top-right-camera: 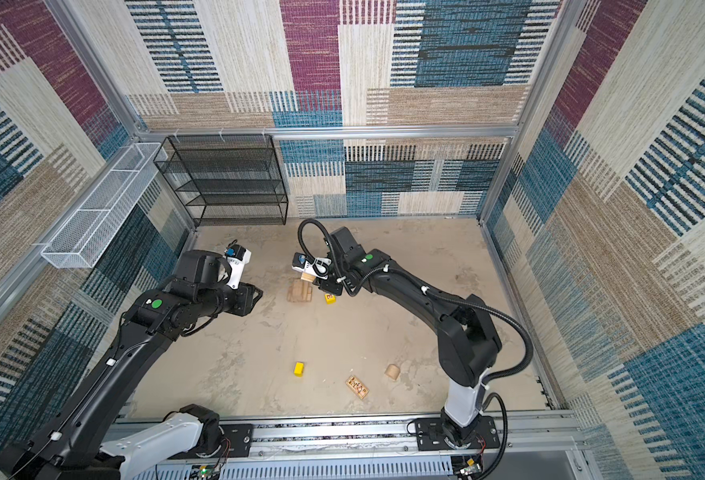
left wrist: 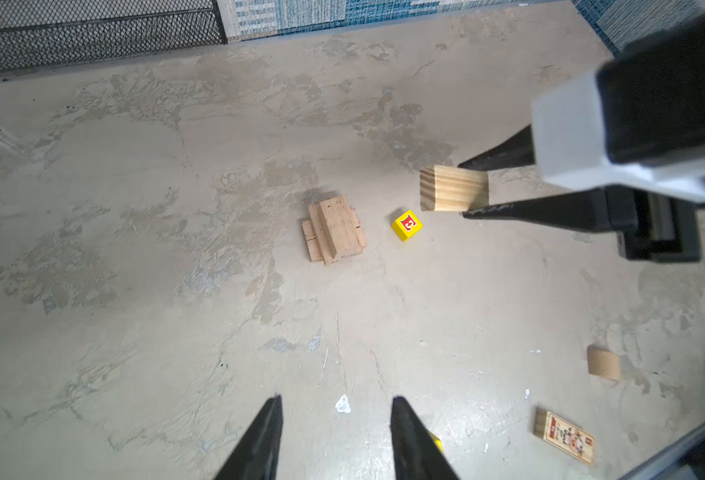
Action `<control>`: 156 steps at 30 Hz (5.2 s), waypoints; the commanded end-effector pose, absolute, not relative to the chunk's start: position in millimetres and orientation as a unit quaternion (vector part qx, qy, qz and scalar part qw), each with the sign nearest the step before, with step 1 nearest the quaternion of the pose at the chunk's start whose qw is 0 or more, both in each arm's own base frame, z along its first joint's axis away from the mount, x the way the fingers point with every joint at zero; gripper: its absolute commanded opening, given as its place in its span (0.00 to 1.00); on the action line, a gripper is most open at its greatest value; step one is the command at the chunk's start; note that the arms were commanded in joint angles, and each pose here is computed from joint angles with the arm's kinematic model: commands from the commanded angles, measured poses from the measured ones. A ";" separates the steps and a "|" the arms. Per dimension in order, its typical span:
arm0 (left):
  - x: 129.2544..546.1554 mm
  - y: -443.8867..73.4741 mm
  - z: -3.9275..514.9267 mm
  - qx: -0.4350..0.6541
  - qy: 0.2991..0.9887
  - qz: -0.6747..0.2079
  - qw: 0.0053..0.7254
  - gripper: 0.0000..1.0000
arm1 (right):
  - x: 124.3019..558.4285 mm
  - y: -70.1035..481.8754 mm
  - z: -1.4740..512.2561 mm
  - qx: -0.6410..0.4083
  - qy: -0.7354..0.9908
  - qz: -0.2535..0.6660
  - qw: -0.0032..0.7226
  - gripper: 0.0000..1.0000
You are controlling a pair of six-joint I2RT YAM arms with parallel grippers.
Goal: Build the wood block tower
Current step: 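Carry the block over the stack with the right gripper while the left arm draws back, then lower the held block onto the top of the stack with the right gripper, then open the right gripper and raise it off the stack while the left gripper approaches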
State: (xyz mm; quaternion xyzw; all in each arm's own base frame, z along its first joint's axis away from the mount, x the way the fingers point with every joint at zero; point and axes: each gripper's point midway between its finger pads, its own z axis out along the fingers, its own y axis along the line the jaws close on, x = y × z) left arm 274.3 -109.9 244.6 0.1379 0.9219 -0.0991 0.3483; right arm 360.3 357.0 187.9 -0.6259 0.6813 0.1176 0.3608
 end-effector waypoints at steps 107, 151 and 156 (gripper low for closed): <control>271.0 -87.5 196.1 0.119 0.937 -0.078 0.320 0.46 | 419.0 415.8 101.6 -0.678 0.690 0.095 0.236 0.23; 283.7 -60.4 215.6 0.088 0.931 -0.011 0.354 0.70 | 413.1 418.6 198.0 -0.651 0.672 0.127 0.330 0.44; 300.9 -70.3 236.5 0.090 0.929 -0.023 0.358 0.75 | 400.2 405.1 233.9 -0.611 0.682 0.148 0.374 0.45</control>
